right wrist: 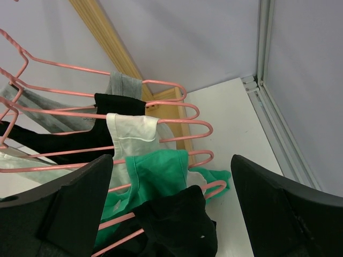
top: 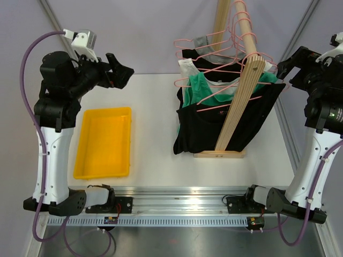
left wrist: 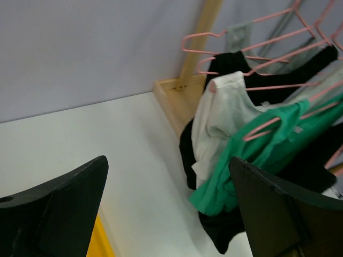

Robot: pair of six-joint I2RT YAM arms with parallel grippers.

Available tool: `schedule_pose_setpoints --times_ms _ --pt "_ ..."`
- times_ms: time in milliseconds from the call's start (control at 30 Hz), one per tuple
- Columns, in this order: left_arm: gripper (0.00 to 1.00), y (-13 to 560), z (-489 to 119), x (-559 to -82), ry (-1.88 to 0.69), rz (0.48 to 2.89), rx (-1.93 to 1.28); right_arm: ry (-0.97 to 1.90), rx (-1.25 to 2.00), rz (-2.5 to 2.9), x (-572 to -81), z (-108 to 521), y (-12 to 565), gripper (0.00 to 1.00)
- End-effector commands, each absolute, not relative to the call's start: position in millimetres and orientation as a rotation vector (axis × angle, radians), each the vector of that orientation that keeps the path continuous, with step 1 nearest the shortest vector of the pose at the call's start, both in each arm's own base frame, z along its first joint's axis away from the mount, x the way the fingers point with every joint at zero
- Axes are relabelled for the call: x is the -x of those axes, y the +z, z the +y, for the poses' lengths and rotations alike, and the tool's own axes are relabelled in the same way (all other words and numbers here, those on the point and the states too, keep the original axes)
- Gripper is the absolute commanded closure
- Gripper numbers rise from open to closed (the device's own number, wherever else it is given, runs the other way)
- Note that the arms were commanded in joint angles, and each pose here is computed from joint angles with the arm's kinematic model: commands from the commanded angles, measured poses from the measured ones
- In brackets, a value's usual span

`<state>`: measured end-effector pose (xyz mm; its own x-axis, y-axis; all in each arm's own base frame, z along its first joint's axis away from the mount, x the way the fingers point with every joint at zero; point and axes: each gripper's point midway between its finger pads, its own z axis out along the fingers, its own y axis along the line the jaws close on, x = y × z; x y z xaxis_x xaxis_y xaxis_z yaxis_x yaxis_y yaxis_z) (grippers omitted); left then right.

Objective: Remove the tank top from the hanger
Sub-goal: Grab a hanger with a tank top on it with the left arm

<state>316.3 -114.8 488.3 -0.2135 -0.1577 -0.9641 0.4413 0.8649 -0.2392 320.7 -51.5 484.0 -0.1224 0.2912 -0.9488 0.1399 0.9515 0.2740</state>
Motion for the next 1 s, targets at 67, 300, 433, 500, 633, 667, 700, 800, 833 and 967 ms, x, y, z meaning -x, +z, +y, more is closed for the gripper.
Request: schedule_pose_setpoints --times_ms 67,300,433,500,633,667,700,800,833,967 --pt "0.03 518.4 -166.1 -291.3 -0.701 1.606 -0.464 0.172 -0.258 1.676 -317.5 -37.1 491.5 0.0" --pt "0.07 522.2 -217.1 -286.1 -0.744 1.563 -0.61 0.19 -0.251 1.696 -317.2 -32.4 481.9 0.0" --pt "0.08 516.5 -255.2 -278.9 -0.775 1.54 -0.707 0.2 -0.249 1.707 -318.5 -30.8 476.3 0.0" --pt "0.1 515.9 -266.9 -280.1 -0.774 1.52 -0.726 0.207 -0.247 1.712 -318.8 -29.8 473.4 0.01" --pt "0.12 515.3 -293.9 -279.1 -0.789 1.48 -0.765 0.221 -0.243 1.721 -320.1 -27.7 468.6 0.01" --pt "0.12 518.1 -297.8 -279.6 -0.789 1.464 -0.765 0.22 -0.246 1.724 -320.4 -28.2 467.4 0.0" --pt "0.13 519.6 -301.2 -280.0 -0.791 1.455 -0.766 0.22 -0.245 1.723 -319.5 -28.0 467.7 0.01" --pt "0.14 515.0 -317.9 -280.5 -0.816 1.446 -0.788 0.218 -0.245 1.72 -318.4 -28.0 468.2 0.01" --pt "0.15 514.0 -324.6 -277.5 -0.828 1.44 -0.802 0.217 -0.246 1.718 -318.2 -28.2 468.3 0.01" --pt "0.17 497.6 -346.3 -280.8 -0.834 1.459 -0.83 0.215 -0.244 1.721 -317.5 -28.1 467.0 0.01"
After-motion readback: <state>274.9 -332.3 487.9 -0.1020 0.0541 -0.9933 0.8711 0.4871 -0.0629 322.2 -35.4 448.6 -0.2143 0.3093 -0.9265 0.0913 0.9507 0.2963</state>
